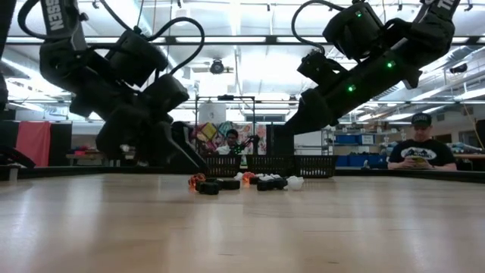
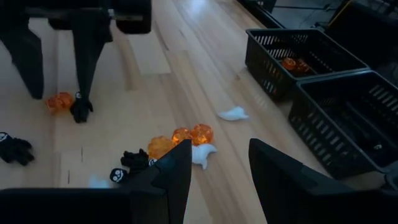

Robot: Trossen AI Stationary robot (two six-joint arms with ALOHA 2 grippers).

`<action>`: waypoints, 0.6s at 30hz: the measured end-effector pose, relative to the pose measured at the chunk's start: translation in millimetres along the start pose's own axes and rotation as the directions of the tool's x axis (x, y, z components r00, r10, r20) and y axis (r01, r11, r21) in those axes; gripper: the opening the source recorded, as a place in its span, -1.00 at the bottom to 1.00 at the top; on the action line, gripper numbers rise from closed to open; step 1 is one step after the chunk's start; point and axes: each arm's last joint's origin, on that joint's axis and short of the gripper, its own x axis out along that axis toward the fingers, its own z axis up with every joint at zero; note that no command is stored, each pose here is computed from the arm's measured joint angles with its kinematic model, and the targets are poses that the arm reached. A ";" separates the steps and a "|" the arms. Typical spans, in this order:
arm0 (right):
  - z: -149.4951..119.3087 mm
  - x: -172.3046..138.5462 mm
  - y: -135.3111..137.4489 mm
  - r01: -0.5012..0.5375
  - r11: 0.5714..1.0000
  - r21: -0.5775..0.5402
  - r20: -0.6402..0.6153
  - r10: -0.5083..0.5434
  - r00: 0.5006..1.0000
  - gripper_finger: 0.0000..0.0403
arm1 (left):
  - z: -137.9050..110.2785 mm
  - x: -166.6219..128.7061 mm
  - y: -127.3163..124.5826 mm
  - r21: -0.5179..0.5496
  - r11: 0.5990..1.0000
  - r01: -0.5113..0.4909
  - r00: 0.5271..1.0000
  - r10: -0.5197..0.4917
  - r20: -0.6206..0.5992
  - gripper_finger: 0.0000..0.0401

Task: Sort game pieces by color
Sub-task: Put the orange game piece into the left black basket

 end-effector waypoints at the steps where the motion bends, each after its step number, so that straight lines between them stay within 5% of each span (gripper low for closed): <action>1: 0.7 -0.1 0.2 -0.001 1.000 0.003 0.006 0.001 1.000 -0.18 | -1.4 1.5 -1.6 0.007 1.000 0.005 1.000 -0.005 -0.002 -0.22; 9: 1.8 -0.9 2.1 -0.008 1.000 0.006 0.019 0.008 1.000 -0.18 | -5.9 6.7 -5.6 0.030 0.997 -0.069 0.997 0.070 -0.015 -0.22; 18: 1.3 -0.9 1.9 -0.008 1.000 0.004 0.014 0.008 1.000 -0.18 | -7.7 7.2 -16.2 0.149 0.988 -0.044 0.998 0.051 -0.043 -0.22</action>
